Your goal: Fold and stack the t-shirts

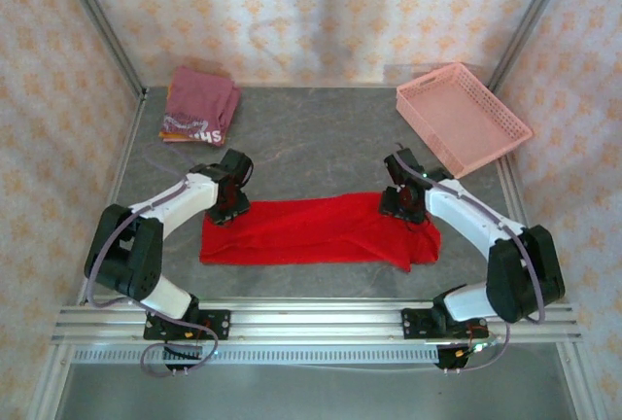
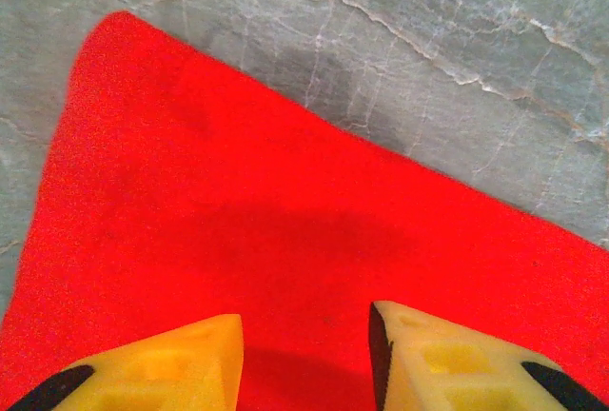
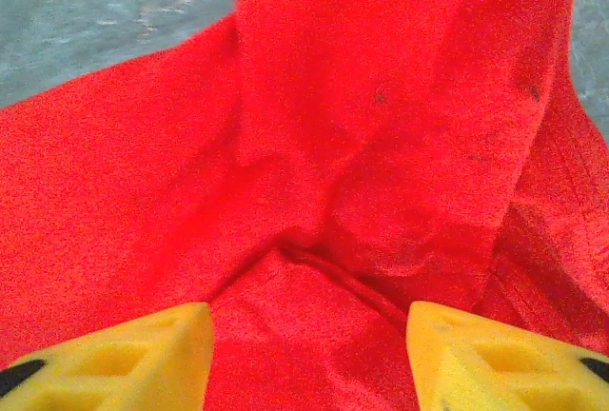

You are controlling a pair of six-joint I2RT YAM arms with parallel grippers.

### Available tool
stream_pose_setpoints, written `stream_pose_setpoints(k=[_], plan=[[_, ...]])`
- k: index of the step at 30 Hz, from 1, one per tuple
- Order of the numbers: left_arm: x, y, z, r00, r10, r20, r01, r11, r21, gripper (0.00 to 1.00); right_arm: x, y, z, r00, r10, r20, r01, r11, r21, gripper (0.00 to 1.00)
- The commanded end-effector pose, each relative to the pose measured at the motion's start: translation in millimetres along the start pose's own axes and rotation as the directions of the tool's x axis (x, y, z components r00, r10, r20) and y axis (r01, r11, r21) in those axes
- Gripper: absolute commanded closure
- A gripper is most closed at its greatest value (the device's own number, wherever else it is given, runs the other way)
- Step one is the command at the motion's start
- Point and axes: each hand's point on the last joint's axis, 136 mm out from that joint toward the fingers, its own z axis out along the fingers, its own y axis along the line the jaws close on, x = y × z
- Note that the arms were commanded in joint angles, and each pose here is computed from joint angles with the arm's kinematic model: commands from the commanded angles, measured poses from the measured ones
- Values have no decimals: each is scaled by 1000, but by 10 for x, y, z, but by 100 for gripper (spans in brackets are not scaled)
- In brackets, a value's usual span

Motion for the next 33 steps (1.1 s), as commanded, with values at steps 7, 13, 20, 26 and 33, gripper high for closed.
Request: stream_pose_setpoints(k=[7, 13, 20, 26, 33], plan=[[157, 141, 239, 1000, -13, -25, 12, 999, -43, 64, 253, 20, 333, 990, -1, -139, 0, 1000, -4, 61], [150, 137, 240, 1000, -10, -22, 9, 999, -42, 65, 283, 25, 370, 989, -8, -148, 5, 1000, -16, 90], [124, 142, 190, 1000, -7, -12, 7, 999, -44, 65, 104, -90, 56, 999, 8, -39, -7, 1000, 27, 82], [106, 137, 132, 1000, -10, -2, 9, 999, -33, 65, 340, -487, -6, 993, 116, -37, -112, 989, 96, 51], [70, 88, 112, 1000, -5, 1, 5, 1000, -23, 65, 622, -288, 184, 976, 148, -162, -156, 987, -40, 62]])
